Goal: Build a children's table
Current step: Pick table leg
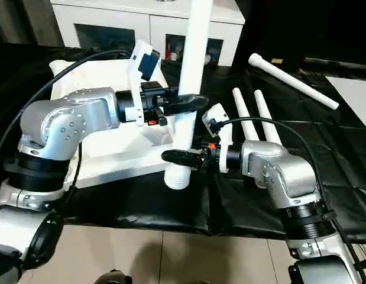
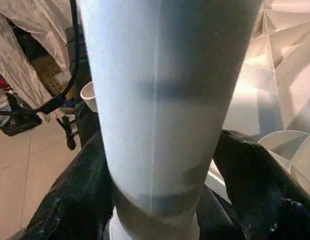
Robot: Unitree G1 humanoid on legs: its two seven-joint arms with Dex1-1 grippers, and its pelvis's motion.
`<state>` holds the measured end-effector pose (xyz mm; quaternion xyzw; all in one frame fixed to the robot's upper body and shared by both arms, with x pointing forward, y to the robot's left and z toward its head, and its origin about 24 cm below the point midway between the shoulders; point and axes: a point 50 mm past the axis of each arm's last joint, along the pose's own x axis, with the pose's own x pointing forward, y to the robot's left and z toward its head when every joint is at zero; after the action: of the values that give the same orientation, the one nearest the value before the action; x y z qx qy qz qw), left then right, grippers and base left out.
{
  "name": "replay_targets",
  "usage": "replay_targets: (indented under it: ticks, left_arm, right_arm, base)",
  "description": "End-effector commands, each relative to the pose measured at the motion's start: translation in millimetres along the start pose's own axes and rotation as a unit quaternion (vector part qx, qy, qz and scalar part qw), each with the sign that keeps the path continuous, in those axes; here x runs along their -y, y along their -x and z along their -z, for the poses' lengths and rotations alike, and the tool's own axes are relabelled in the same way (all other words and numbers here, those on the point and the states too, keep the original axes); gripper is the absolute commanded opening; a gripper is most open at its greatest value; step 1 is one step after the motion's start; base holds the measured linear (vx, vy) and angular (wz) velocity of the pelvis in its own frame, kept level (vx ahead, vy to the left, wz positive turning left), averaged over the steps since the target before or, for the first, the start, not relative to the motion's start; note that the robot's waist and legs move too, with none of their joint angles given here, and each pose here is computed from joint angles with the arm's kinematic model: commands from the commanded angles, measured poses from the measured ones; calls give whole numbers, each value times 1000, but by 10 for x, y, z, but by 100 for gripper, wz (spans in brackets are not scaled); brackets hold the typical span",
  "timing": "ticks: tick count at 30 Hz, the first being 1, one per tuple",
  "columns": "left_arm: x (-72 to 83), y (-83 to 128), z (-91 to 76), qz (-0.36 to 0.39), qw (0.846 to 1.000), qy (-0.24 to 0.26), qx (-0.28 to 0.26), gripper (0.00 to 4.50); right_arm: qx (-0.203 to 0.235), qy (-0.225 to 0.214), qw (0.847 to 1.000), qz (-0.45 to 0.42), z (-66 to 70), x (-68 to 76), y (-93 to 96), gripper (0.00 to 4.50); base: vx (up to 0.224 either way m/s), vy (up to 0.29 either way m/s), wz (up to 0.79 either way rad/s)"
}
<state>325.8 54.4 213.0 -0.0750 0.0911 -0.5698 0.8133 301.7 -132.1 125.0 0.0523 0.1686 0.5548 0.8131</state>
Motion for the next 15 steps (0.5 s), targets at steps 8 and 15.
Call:
replay_targets:
  ticks: [8,15]
  left_arm:
    - [-3,-14,-17,1,1000,-6,3,180]
    - [-7,-11,-22,-1,1000,-6,6,180]
  right_arm:
    - [5,-2,1000,-8,-19,-24,59,233]
    - [9,-2,1000,-2,-26,-9,59,187]
  base:
    - [0,0,0]
    - [0,0,0]
